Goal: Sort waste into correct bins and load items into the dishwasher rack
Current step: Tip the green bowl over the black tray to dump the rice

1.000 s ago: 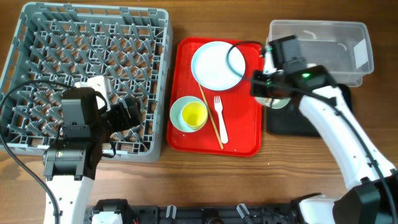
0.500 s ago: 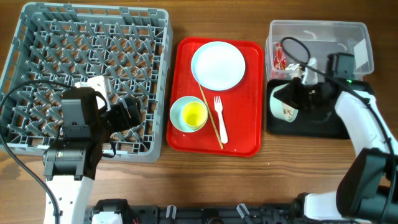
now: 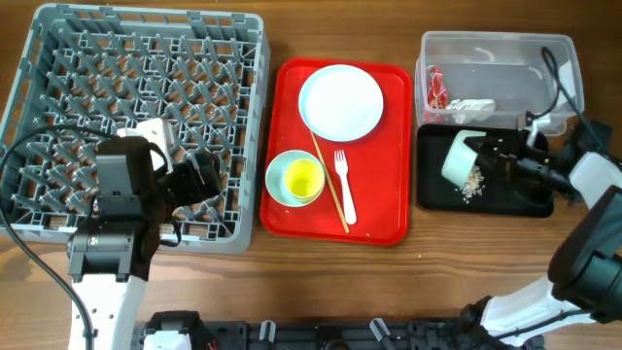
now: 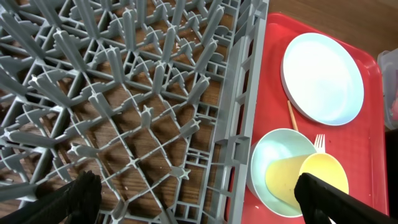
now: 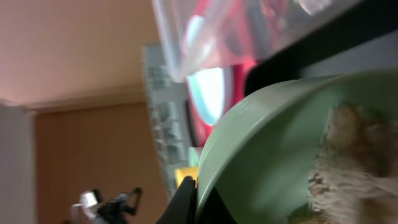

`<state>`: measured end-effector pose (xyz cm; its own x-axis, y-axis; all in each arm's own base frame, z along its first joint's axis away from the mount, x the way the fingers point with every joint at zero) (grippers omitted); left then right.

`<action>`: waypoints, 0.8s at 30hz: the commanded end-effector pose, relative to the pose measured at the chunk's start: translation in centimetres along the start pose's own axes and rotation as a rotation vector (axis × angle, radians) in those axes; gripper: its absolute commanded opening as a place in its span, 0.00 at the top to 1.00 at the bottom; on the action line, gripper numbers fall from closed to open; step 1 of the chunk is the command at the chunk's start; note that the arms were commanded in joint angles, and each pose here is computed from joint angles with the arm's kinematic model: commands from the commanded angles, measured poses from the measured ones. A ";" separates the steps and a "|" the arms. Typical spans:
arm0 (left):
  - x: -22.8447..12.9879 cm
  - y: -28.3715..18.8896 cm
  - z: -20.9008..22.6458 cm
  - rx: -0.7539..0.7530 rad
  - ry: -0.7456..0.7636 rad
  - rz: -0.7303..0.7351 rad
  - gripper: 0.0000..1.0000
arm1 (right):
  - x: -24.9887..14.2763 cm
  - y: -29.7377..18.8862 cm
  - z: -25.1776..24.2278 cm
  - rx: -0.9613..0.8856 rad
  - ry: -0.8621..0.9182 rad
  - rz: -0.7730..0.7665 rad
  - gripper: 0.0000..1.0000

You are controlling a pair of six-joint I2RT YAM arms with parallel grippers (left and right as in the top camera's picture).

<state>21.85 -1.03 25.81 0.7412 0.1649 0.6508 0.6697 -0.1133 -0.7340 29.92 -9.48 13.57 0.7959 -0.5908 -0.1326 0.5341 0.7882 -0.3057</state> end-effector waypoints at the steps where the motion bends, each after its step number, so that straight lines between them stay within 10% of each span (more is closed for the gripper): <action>1: 0.7 -0.4 0.0 0.004 -0.010 -0.023 0.00 | 0.4 -1.5 0.9 0.210 0.017 0.003 0.96; 24: 0.7 -0.4 0.0 0.004 -0.010 -0.023 0.00 | 2.5 -3.0 2.6 0.333 0.181 0.046 0.96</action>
<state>21.86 -1.03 25.81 0.7409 0.1645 0.6512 0.6700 -0.1129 -0.7337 31.05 -12.89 16.68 0.7660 -0.5796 -0.2781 0.6010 0.7992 -0.0102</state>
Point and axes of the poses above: each gripper's point midway between its finger pads, its own y axis out along the fingers, its own z axis along the line the jaws close on, x = y × z, the point moved 9 cm from there along -y, back along the fingers, and after that the axes turned 6 degrees about y, right-handed, at the moved point
